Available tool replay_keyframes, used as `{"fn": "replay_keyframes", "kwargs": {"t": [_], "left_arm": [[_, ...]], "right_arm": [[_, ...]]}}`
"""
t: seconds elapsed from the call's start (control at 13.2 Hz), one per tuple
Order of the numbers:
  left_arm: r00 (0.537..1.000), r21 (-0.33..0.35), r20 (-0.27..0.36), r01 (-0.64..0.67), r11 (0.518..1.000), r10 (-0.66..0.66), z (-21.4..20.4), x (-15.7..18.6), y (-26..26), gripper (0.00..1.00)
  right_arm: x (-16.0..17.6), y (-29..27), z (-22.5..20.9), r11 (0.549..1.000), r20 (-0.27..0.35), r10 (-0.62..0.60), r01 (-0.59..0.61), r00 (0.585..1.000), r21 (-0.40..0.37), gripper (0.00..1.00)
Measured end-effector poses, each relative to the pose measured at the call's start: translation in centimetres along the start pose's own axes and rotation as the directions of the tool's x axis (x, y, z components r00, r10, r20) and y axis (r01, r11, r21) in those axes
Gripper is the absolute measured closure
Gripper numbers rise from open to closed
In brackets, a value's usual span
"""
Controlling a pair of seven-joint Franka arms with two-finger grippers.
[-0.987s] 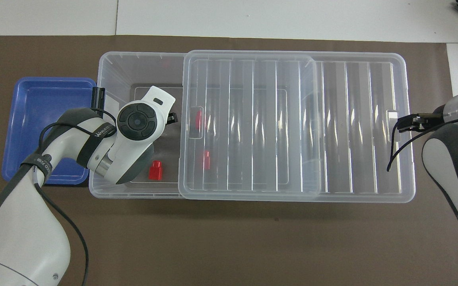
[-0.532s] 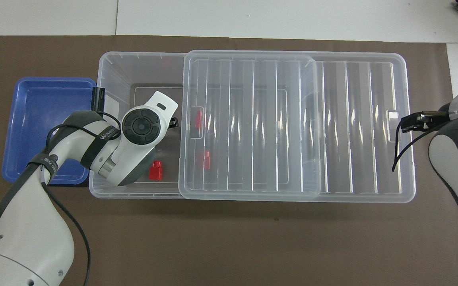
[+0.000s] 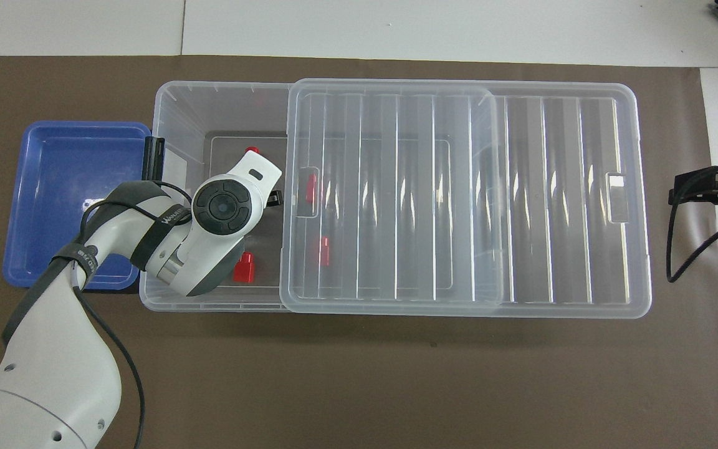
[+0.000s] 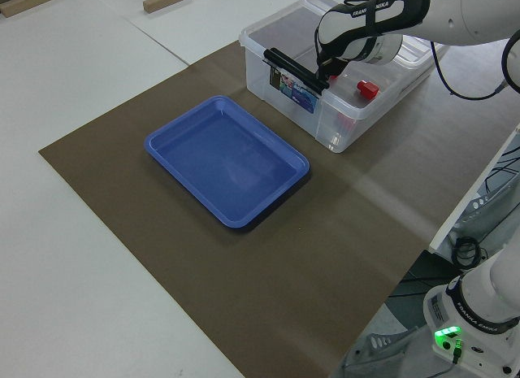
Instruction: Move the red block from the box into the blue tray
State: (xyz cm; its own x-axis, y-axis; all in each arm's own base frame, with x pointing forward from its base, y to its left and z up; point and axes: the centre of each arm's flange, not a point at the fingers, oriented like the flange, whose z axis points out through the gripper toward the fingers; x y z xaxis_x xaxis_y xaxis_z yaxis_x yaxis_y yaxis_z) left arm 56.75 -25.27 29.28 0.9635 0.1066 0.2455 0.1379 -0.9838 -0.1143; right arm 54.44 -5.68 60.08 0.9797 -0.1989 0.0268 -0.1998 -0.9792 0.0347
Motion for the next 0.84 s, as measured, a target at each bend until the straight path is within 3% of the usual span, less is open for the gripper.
{"fn": "replay_keyframes", "kwargs": {"t": [0.15,0.46,0.53,0.84], "left_arm": [[1.0,-0.003,-0.003,0.0,1.0,0.0,0.0,0.0,0.0,0.04],[1.0,-0.013,-0.013,0.003,1.0,-0.003,-0.3,0.2,0.1,0.58],[1.0,-0.012,-0.013,0.008,1.0,-0.008,-0.3,0.3,0.1,0.63],[0.999,0.003,-0.008,0.033,0.999,-0.033,-0.5,0.8,-0.3,0.63]], "right_arm": [[-1.5,-0.1,-2.1,1.0,0.024,-0.006,0.006,1.0,-0.002,0.0],[-2.2,-1.7,-2.9,0.999,0.038,-0.041,0.042,0.998,-0.009,0.0],[-2.3,-2.4,-2.9,0.998,0.038,-0.055,0.055,0.998,-0.009,0.0],[-2.4,-3.0,-3.0,0.998,0.038,-0.065,0.066,0.997,-0.009,0.0]]}}
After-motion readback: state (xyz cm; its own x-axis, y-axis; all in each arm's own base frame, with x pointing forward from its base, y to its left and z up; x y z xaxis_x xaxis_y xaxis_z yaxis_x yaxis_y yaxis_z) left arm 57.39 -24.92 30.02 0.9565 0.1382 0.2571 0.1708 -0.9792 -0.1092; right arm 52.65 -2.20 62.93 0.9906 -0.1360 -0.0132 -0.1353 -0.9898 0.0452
